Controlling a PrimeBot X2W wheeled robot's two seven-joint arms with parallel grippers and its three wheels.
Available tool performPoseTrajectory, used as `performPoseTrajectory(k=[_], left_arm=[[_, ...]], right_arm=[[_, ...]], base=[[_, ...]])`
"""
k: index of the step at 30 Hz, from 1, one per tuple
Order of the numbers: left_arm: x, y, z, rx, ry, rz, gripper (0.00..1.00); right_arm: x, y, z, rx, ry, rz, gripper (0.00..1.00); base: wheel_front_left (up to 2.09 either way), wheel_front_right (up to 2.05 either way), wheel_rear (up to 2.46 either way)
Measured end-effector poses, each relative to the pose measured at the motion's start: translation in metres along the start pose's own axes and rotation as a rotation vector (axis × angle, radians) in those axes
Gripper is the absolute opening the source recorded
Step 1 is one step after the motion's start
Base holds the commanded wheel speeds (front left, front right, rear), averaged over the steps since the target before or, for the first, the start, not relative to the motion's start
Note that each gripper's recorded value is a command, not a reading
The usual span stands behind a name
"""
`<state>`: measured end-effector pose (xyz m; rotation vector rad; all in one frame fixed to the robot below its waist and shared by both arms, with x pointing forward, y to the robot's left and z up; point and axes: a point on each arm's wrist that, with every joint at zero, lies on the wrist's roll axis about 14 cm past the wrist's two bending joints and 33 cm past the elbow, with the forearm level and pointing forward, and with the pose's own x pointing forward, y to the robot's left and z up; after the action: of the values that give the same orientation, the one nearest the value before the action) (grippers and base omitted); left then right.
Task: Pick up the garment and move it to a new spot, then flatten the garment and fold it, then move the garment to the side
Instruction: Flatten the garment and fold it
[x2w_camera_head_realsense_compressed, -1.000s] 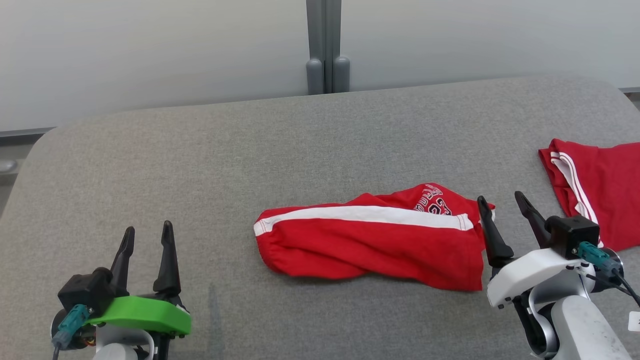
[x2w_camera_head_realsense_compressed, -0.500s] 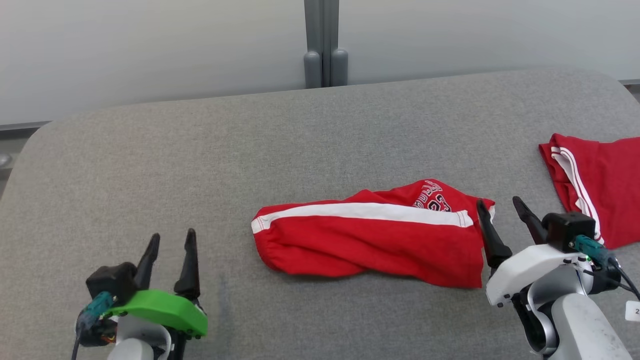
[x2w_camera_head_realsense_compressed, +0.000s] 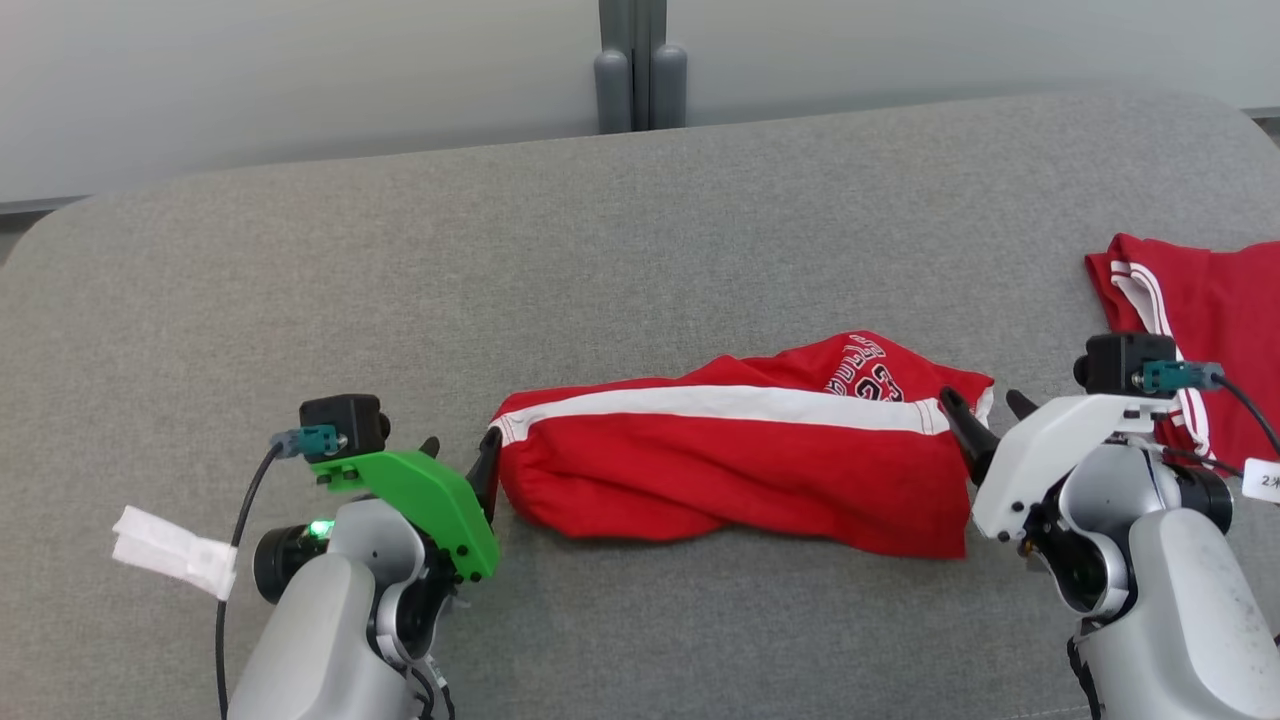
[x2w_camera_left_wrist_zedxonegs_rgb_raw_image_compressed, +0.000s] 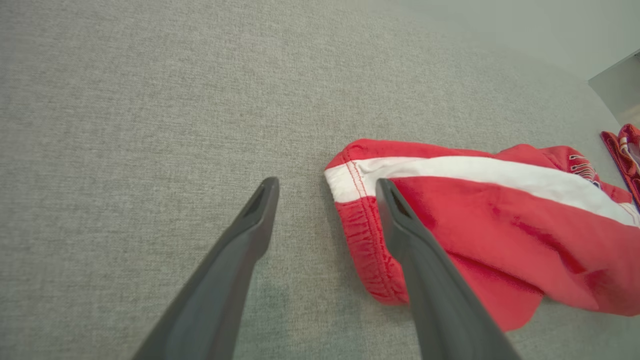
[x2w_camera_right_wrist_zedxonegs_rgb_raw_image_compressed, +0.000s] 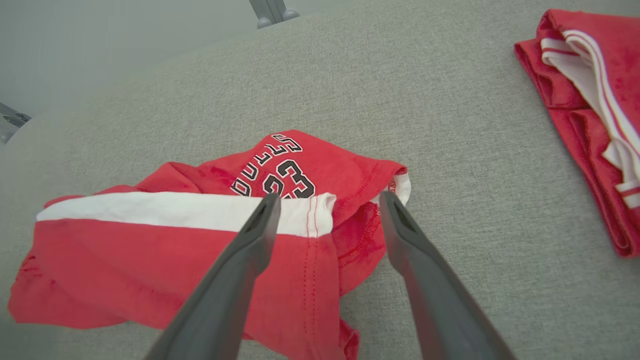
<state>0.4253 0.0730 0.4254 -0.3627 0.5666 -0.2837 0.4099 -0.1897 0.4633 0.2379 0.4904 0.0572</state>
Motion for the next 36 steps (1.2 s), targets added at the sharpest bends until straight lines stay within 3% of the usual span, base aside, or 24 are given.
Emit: performPoseTrajectory(k=[7,21,22,23,24,36], left_arm=[[0.017,-0.003,-0.019,0.01,0.106,0.012,1.0],[0.033,-0.016,-0.025,0.007,0.145,-0.015,1.0],[0.034,-0.017,-0.026,0.007,0.147,-0.015,0.72],[0.034,-0.017,-0.025,0.007,0.146,-0.015,0.25],[0.034,-0.017,-0.025,0.007,0.144,-0.014,0.0],[0.038,-0.016,-0.032,0.01,0.164,-0.023,0.0]], right_arm=[[0.014,0.003,-0.016,0.069,0.075,0.028,1.0],[0.025,0.016,-0.016,0.031,0.138,0.064,1.0],[0.024,0.018,-0.018,0.03,0.155,0.069,1.0],[0.024,0.019,-0.02,0.035,0.167,0.073,1.0],[0.023,0.02,-0.023,0.04,0.186,0.077,1.0],[0.035,0.023,-0.027,0.083,0.269,0.098,1.0]], base=[[0.0,0.0,0.0],[0.0,0.0,0.0],[0.0,0.0,0.0],[0.0,0.0,0.0],[0.0,0.0,0.0],[0.0,0.0,0.0]])
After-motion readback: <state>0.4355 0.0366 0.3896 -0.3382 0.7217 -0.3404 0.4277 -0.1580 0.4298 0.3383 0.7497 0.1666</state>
